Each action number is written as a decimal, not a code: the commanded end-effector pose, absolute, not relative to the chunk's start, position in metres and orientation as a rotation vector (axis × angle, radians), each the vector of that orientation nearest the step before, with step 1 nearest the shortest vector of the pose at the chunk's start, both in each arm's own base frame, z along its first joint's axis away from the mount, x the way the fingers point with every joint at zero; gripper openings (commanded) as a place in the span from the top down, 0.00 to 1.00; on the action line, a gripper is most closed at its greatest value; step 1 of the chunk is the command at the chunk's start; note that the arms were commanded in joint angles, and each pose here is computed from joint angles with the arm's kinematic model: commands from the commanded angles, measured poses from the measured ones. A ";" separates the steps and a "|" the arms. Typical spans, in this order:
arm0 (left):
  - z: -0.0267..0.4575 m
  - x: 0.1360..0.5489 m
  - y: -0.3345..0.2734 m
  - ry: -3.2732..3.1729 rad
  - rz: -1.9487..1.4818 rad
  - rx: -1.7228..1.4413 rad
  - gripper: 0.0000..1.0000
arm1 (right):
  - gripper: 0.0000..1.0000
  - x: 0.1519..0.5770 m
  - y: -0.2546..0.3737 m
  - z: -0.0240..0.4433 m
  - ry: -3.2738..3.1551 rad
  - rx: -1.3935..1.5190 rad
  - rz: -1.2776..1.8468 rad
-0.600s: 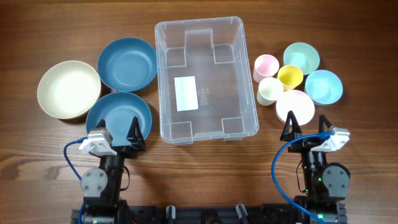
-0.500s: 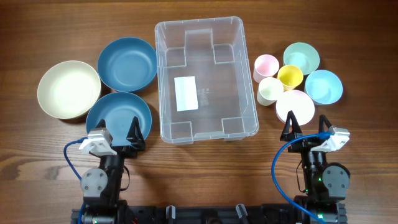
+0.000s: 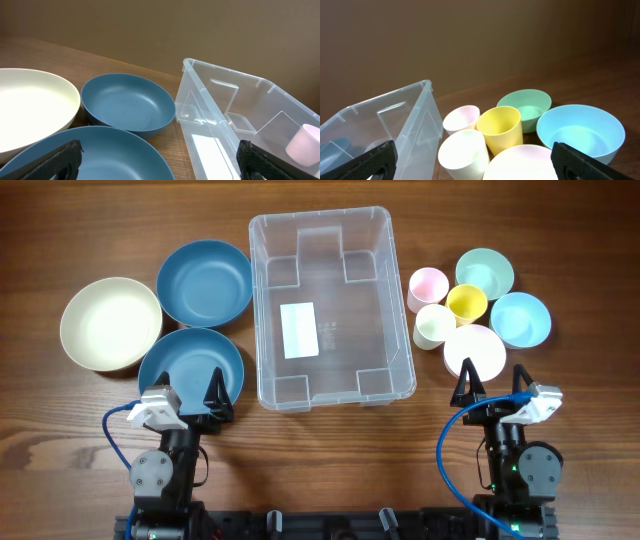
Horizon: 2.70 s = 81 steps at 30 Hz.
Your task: Pack container
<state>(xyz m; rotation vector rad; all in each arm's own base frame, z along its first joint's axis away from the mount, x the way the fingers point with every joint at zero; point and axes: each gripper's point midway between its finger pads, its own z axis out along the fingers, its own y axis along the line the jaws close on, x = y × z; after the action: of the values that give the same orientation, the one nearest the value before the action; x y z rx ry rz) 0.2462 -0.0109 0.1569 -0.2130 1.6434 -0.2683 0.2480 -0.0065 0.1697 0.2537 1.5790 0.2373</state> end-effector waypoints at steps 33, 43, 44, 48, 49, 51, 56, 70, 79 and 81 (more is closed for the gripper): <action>0.153 0.246 -0.015 1.659 -0.266 -0.180 0.00 | 0.00 0.248 -0.003 0.170 1.581 0.245 0.257; 0.197 0.247 -0.002 1.470 -0.226 -0.221 0.00 | 0.00 0.248 -0.003 0.170 1.581 0.246 0.257; 0.217 0.244 0.003 1.395 -0.214 -0.236 0.00 | 0.00 0.248 -0.003 0.170 1.581 0.246 0.257; 0.265 0.231 0.022 1.287 -0.154 -0.316 0.01 | 0.00 0.248 -0.003 0.170 1.581 0.246 0.257; 0.279 0.227 0.027 1.262 -0.138 -0.339 0.00 | 0.00 0.248 -0.003 0.170 1.580 0.245 0.257; 0.308 0.219 0.035 1.223 -0.115 -0.375 0.01 | 0.00 0.248 -0.003 0.170 1.581 0.245 0.257; 0.376 0.226 0.040 1.224 -0.094 -0.399 0.01 | 0.00 0.248 -0.003 0.170 1.581 0.245 0.257; 0.436 0.378 0.088 1.790 0.346 -0.581 0.00 | 0.00 0.248 -0.003 0.170 1.580 0.245 0.257; 0.402 0.432 0.104 1.835 0.468 -0.612 0.00 | 0.00 0.248 -0.003 0.170 1.580 0.245 0.257; 0.403 0.429 0.108 1.825 0.498 -0.630 0.00 | 0.00 0.248 -0.003 0.170 1.580 0.245 0.257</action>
<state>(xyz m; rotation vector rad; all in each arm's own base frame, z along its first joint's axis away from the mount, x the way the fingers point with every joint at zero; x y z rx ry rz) 0.4381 0.0954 0.3863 -0.5941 1.8823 0.4205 0.2480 -0.0065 0.1699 0.2534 1.5787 0.2376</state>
